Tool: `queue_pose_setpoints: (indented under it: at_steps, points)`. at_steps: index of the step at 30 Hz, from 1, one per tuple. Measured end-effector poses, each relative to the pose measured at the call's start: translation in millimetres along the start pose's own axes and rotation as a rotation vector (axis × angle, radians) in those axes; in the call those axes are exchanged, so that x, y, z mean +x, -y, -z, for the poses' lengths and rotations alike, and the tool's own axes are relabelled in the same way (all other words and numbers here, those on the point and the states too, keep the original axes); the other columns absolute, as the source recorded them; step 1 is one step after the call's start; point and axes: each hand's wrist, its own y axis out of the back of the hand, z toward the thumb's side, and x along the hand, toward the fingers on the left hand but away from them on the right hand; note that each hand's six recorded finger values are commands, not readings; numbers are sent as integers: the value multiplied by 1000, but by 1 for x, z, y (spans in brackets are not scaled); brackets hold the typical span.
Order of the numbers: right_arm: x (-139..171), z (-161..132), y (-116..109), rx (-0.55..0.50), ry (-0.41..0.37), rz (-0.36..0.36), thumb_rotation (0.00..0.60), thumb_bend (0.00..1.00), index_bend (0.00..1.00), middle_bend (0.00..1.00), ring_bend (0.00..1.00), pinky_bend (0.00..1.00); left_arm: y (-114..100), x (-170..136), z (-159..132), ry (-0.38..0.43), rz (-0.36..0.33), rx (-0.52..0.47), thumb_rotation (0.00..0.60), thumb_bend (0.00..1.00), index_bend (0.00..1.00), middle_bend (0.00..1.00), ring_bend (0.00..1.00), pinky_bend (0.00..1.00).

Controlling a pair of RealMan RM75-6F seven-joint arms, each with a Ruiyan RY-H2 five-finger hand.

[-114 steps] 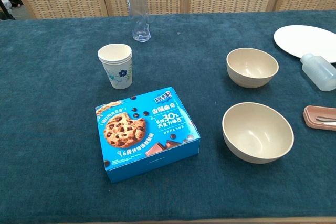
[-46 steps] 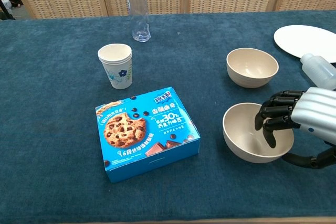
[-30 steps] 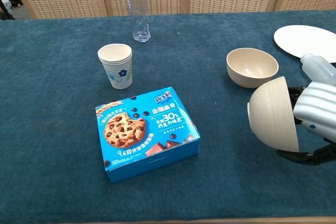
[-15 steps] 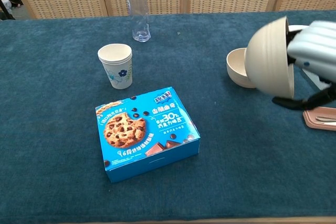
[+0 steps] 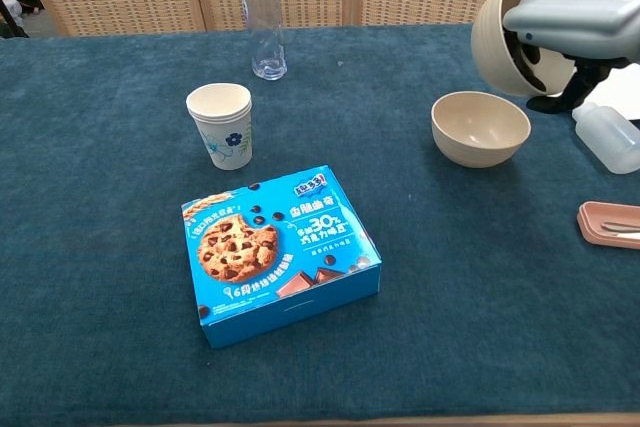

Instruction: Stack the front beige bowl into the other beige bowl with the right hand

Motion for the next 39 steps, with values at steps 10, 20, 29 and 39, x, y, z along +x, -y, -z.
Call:
queue_pose_setpoints:
  at_steps: [10,20,29,39]
  points:
    - [-23,-14,4,50,33,-136,600,544,665,501,421,324,0,3,2,-5,10,-3,600,0,0,0,0,0]
    - [-35,-28,8,78,65,-262,600,586,655,488,405,324,2,3,1,-6,20,-11,600,0,0,0,0,0]
    - [-44,-38,16,95,65,-300,600,591,654,484,402,324,1,4,2,-10,21,-18,600,0,0,0,0,0]
    - [-51,-37,27,99,68,-329,600,611,526,369,319,325,1,4,4,-12,22,-23,600,0,0,0,0,0]
